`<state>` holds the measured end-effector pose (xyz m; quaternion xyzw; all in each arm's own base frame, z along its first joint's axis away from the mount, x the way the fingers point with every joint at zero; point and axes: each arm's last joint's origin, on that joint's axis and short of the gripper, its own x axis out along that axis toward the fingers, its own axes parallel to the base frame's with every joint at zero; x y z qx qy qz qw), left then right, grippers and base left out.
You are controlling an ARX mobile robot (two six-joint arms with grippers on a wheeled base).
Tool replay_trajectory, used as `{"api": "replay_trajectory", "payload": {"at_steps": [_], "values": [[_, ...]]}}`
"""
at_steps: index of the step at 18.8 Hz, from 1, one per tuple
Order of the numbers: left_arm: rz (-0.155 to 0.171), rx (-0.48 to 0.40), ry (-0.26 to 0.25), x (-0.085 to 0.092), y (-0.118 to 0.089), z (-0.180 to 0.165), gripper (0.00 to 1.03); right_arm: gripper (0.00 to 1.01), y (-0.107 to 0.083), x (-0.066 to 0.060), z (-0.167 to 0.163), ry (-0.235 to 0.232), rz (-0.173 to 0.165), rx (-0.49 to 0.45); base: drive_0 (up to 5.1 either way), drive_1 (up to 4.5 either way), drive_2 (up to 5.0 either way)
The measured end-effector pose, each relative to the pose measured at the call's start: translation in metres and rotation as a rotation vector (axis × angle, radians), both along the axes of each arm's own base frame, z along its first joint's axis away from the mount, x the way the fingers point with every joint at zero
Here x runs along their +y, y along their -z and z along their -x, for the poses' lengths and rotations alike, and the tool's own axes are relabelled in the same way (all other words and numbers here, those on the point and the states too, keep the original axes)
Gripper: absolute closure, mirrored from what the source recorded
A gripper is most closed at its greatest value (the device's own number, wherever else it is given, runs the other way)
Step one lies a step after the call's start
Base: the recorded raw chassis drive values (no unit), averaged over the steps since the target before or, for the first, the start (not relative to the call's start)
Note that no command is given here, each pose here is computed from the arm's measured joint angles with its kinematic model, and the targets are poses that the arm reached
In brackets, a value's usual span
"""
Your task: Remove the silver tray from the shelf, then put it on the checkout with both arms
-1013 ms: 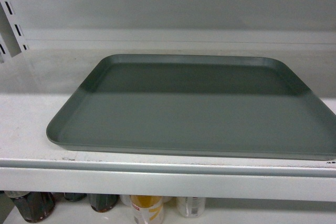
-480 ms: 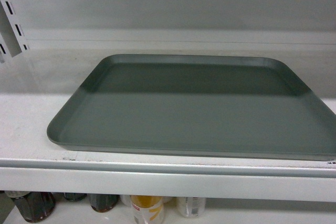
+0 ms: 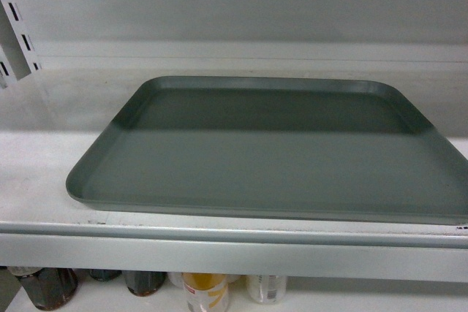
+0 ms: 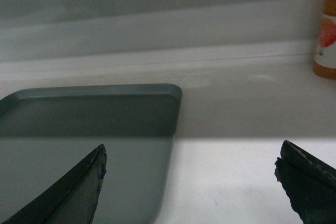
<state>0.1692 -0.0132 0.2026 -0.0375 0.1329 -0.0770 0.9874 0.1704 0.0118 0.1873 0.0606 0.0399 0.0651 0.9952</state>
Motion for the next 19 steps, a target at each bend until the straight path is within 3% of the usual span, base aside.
{"api": "replay_trajectory", "payload": {"at_steps": [4,8,13,19], "values": [[-0.059,0.000,0.029,-0.011,0.007,-0.056,0.05,0.03,0.001,0.015,-0.052,-0.057,0.046,0.012,0.0,0.00,0.0],[-0.093,0.121,0.066,-0.027,0.032,-0.098,0.05,0.03,0.023,0.025,-0.095,-0.066,0.075,0.112,0.0,0.00,0.0],[-0.105,0.127,0.093,-0.046,0.031,-0.126,0.05,0.03,0.039,0.031,-0.127,-0.055,0.089,0.178,0.0,0.00,0.0],[-0.105,0.135,0.088,-0.048,0.030,-0.135,0.05,0.03,0.042,0.031,-0.138,-0.038,0.086,0.202,0.0,0.00,0.0]]}}
